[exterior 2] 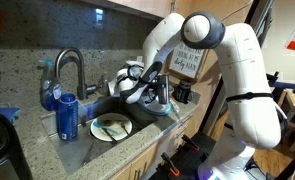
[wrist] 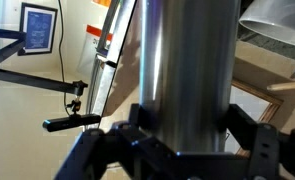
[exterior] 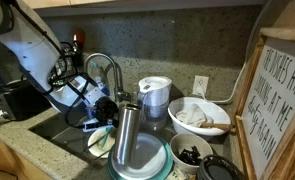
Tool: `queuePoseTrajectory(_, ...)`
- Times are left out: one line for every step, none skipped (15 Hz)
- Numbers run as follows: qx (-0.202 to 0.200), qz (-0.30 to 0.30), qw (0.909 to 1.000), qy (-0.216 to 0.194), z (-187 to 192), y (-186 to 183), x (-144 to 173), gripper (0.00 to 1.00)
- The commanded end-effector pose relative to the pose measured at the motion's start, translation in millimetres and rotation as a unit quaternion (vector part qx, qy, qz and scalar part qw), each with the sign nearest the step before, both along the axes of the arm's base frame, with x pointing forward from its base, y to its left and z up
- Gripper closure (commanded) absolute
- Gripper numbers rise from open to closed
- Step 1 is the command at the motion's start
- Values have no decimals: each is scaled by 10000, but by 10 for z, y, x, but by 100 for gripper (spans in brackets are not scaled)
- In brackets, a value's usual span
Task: Take the object in the sink and put it in the bowl on the counter
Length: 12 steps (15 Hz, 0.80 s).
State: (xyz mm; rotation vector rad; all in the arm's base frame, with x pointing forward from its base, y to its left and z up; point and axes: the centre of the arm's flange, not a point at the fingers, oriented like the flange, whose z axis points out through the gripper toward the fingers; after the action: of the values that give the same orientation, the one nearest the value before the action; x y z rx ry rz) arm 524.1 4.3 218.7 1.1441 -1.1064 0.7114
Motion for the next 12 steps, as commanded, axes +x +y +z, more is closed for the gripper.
queuePoseTrajectory(-166, 0, 9999, -4, -2, -59, 71, 39)
queuePoseTrajectory(-173, 9, 9998, 6, -20, -75, 86, 39)
queuePoseTrajectory(-193, 31, 9998, 17, -38, -91, 108, 39)
queuePoseTrajectory(-216, 62, 9997, 21, -54, -106, 129, 39)
queuePoseTrajectory(-249, 95, 9996, 29, -69, -121, 155, 39)
queuePoseTrajectory(-278, 123, 9995, 23, -86, -137, 183, 39)
queuePoseTrajectory(-285, 151, 9995, 17, -104, -150, 212, 39)
queuePoseTrajectory(-286, 181, 9994, 23, -132, -156, 242, 39)
queuePoseTrajectory(-302, 204, 9993, 28, -156, -159, 262, 39)
queuePoseTrajectory(-298, 219, 9993, 29, -181, -158, 279, 39)
queuePoseTrajectory(-304, 228, 9993, 28, -203, -158, 291, 39)
queuePoseTrajectory(-306, 229, 9993, 25, -222, -156, 299, 39)
